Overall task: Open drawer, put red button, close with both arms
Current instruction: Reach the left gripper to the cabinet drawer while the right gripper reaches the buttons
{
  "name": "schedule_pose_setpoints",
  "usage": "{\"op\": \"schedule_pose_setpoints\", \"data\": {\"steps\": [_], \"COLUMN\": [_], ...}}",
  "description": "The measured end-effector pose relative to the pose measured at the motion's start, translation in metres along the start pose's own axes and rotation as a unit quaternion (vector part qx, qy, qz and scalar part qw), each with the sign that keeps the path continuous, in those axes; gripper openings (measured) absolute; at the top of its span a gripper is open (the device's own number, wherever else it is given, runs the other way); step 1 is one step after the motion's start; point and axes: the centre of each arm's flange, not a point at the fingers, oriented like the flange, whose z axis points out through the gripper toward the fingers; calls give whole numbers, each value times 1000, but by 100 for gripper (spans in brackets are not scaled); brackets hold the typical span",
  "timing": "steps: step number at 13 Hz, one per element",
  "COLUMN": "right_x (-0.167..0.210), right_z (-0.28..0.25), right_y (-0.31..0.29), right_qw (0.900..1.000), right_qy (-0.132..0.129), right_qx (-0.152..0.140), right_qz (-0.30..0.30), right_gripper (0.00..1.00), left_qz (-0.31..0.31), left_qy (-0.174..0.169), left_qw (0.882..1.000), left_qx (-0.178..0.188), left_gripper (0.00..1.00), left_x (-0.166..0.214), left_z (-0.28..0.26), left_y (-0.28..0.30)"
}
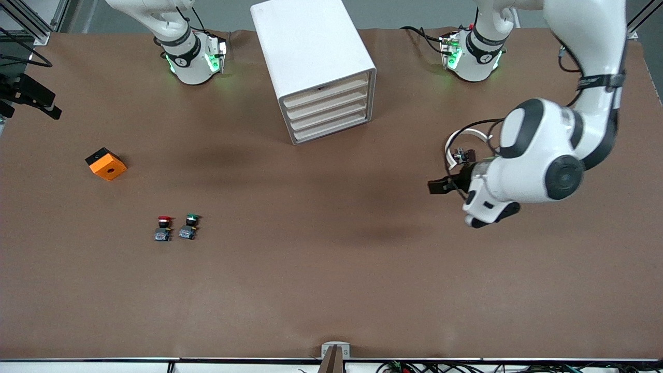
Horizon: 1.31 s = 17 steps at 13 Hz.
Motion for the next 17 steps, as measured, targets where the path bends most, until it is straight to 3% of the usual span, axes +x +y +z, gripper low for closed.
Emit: {"op": "schedule_pose_setpoints", "data": {"steps": [4, 8, 9, 11, 13, 17], "right_x": [0, 3, 7, 18, 29, 48], "right_z": [-1, 5, 11, 30, 52, 88], "right_y": [0, 10, 14, 15, 15, 14], "right_qw": [1000, 1000, 1000, 1000, 999, 997], "right_qy": [1, -5, -11, -27, -47, -76], "right_qx": [0, 0, 0, -1, -2, -4], "right_qz": [0, 10, 14, 16, 15, 15], "right_gripper": [100, 100, 100, 100, 100, 100], "left_qz": [-125, -251, -283, -351, -414, -512], "left_qy": [-17, -10, -10, -43, -79, -116], "left_qw": [991, 967, 958, 935, 907, 850], "left_qx": [31, 34, 36, 33, 27, 42], "left_gripper": [100, 100, 100, 100, 100, 100], "left_x": [-9, -14, -17, -23, -25, -50], "left_z": [69, 119, 130, 148, 155, 170], "left_y": [61, 101, 108, 117, 120, 139]}}
